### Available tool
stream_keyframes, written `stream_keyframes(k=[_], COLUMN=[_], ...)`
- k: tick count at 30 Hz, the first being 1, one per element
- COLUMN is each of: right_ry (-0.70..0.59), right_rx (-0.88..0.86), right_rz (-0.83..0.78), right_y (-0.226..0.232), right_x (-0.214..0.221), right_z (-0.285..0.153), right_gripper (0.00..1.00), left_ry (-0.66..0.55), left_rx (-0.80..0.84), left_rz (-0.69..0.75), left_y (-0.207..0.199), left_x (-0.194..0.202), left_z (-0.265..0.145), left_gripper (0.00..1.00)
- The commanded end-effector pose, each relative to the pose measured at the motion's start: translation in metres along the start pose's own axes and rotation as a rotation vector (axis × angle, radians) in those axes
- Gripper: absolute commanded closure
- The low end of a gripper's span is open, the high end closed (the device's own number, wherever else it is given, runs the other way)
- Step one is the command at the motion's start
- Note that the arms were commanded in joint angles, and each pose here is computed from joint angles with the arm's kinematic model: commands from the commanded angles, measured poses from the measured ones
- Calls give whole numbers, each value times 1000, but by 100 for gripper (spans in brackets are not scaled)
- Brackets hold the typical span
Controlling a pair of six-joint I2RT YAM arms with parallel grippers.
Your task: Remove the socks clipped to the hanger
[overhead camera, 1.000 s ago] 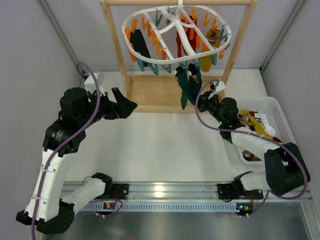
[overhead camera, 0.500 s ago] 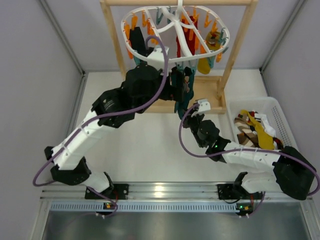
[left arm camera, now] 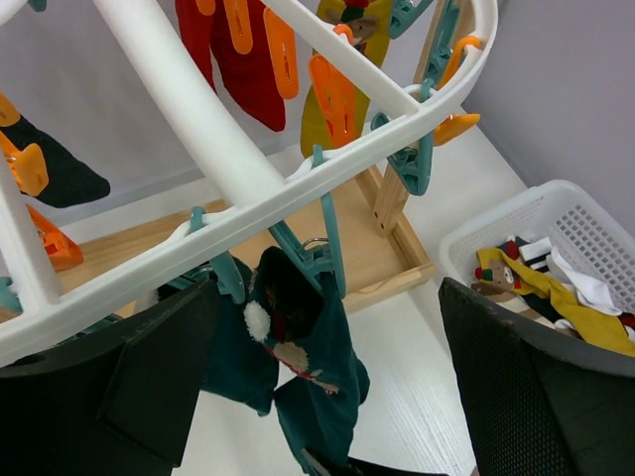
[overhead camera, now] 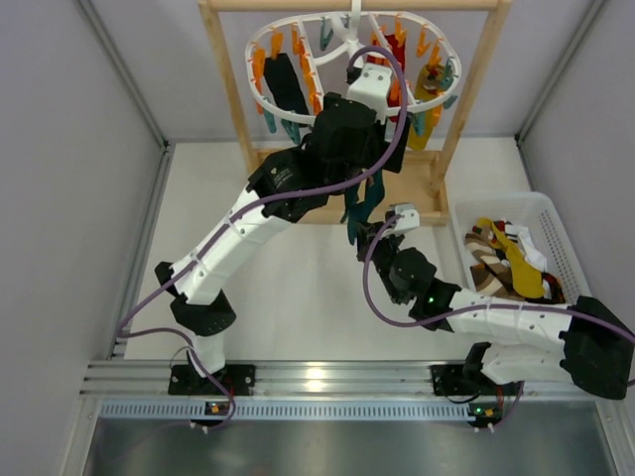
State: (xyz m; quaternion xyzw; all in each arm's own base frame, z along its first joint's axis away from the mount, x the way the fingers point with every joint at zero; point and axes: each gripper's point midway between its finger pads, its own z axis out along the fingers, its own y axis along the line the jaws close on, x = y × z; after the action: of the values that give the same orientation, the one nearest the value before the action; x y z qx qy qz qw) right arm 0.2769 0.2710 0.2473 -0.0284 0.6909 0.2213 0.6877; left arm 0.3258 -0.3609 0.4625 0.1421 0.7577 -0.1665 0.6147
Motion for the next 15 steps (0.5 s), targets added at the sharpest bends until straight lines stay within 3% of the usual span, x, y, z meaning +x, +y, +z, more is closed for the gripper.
stream_keyframes(k=[1,15], right_ry=[-16,-17], right_rx=[-62,-147], right_rz=[82,109], right_y=[15,24], right_x=[-13,-21], right_z=[-8,-19], right_gripper=[100,100], left_ry=[-67,-13], left_rx=[-16,83], left_rz=[-34,-138], left_y=[9,0], left_x=[-24,-8], left_z=[-2,25], left_gripper=[6,25])
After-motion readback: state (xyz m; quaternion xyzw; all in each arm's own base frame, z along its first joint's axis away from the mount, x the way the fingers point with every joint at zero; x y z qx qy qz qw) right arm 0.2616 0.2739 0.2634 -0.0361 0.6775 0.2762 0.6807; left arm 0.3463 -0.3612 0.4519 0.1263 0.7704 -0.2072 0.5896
